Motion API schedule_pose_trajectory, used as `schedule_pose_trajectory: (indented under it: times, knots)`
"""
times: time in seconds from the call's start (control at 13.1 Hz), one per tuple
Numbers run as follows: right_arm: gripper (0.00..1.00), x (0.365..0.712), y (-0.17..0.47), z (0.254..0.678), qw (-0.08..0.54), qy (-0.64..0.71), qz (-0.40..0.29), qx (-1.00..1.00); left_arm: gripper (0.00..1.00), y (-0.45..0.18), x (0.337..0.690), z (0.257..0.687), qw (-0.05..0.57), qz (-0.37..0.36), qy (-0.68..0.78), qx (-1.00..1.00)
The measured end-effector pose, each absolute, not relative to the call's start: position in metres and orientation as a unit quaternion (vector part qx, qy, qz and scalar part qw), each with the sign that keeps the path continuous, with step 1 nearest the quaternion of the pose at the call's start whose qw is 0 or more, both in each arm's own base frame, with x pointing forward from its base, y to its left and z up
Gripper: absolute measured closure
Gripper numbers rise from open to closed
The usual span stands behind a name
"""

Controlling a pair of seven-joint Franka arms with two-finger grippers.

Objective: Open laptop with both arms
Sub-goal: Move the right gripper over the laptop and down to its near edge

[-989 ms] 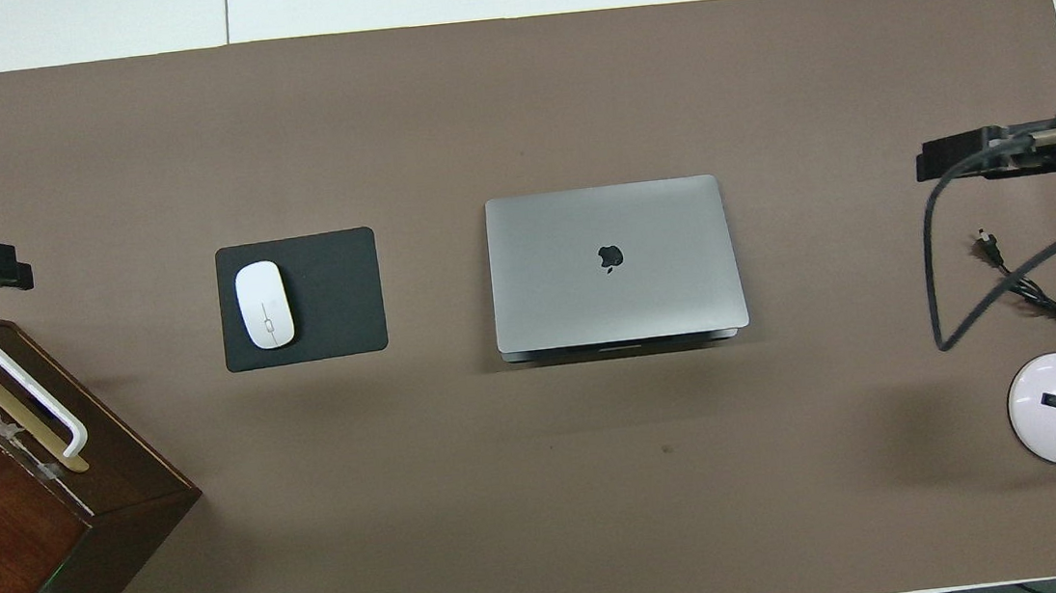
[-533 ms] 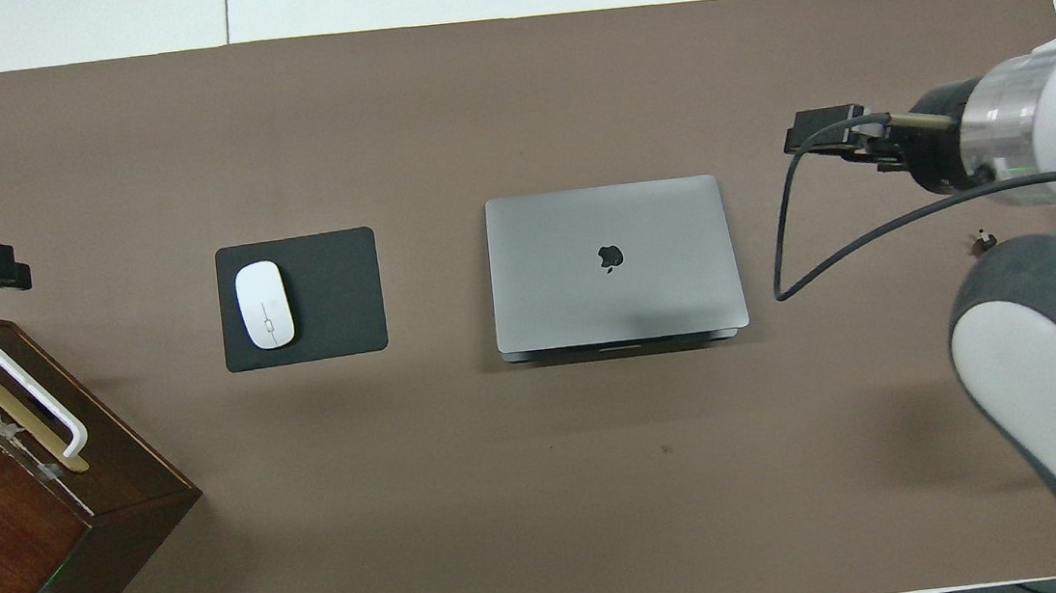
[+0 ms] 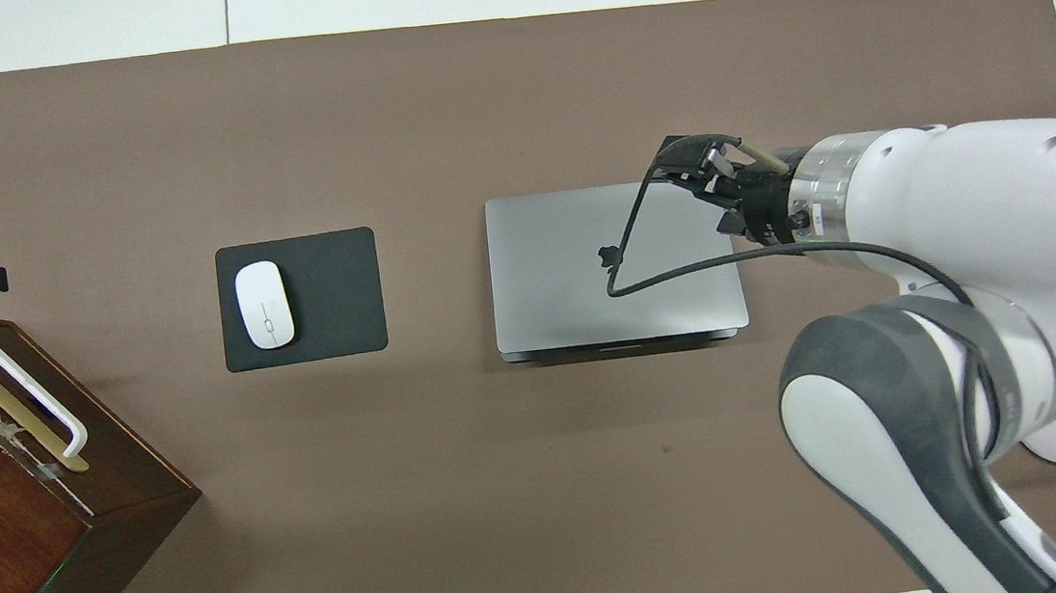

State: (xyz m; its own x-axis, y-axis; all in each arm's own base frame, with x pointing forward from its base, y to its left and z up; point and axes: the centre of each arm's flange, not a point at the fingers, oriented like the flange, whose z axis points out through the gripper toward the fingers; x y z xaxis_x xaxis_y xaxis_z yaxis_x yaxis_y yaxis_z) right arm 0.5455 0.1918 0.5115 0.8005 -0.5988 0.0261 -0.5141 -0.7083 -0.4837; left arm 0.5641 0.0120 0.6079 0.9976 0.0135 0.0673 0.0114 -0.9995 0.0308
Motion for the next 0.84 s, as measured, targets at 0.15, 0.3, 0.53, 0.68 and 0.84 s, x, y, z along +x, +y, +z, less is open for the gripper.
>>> schedule_pose_trajectory:
  times: [0.15,0.3,0.53,0.68,0.84]
  knots:
    - [0.0,0.537,0.194,0.483,0.239,0.332,-0.076,-0.909,0.99,0.012,0.566,0.609,0.015,0.04,0.006,0.999]
    - [0.01,0.52,0.197,0.455,0.243,0.352,-0.065,-0.902,0.99,0.012,0.569,0.61,0.015,0.053,0.006,0.998]
    - [0.0,0.489,0.204,0.432,0.241,0.366,-0.047,-0.898,0.99,0.012,0.571,0.611,0.014,0.062,0.006,0.998]
    - [0.0,0.466,0.207,0.423,0.242,0.368,-0.038,-0.897,0.99,0.01,0.574,0.611,0.014,0.073,0.001,0.997]
    - [0.0,0.444,0.21,0.415,0.241,0.371,-0.025,-0.896,0.99,0.002,0.578,0.608,0.014,0.089,-0.008,0.996]
